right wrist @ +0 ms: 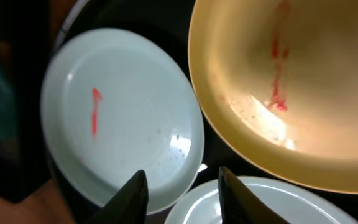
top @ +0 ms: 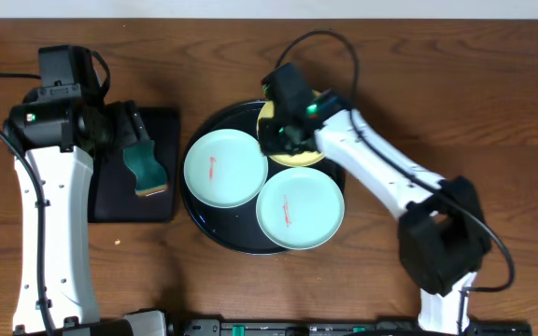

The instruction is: Clean dirty plates on tray and stack at the side

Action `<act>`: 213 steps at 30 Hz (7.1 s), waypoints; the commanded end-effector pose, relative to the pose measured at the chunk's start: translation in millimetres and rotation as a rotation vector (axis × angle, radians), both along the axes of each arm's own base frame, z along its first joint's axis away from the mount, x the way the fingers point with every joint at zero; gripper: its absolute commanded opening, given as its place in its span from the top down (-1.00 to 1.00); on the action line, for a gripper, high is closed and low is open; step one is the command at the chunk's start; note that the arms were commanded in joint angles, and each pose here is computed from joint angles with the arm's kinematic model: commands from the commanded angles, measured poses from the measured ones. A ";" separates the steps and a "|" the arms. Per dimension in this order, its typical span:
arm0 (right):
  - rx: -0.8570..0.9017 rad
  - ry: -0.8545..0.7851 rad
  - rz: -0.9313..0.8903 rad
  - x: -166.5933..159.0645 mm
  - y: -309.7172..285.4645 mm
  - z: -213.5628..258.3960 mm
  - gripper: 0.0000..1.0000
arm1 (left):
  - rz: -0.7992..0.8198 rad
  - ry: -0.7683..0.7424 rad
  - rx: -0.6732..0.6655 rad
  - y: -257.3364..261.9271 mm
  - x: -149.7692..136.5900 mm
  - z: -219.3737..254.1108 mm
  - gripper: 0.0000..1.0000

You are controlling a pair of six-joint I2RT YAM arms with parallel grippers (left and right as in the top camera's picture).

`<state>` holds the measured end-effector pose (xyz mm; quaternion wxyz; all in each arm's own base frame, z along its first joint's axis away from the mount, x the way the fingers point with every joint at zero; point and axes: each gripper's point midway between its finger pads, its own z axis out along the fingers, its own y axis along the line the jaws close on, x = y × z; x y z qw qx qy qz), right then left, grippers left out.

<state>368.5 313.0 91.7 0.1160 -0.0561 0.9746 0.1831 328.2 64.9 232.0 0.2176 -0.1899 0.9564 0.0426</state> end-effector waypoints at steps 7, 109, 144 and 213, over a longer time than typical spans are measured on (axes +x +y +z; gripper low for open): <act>-0.123 -0.007 -0.042 -2.2 9.0 -39.7 0.33 | 0.019 0.025 0.004 4.5 4.0 -5.5 -0.77; -0.222 0.001 0.049 -4.9 10.8 -95.8 0.97 | -0.051 0.166 -0.079 9.9 44.1 -85.5 0.85; -0.218 0.005 0.059 -6.1 11.5 -95.9 0.98 | -0.026 0.184 -0.092 -5.6 42.5 -102.8 0.86; -0.227 0.020 0.073 -10.2 9.5 -97.0 0.96 | -0.123 0.370 -0.006 -116.9 40.0 -209.3 0.85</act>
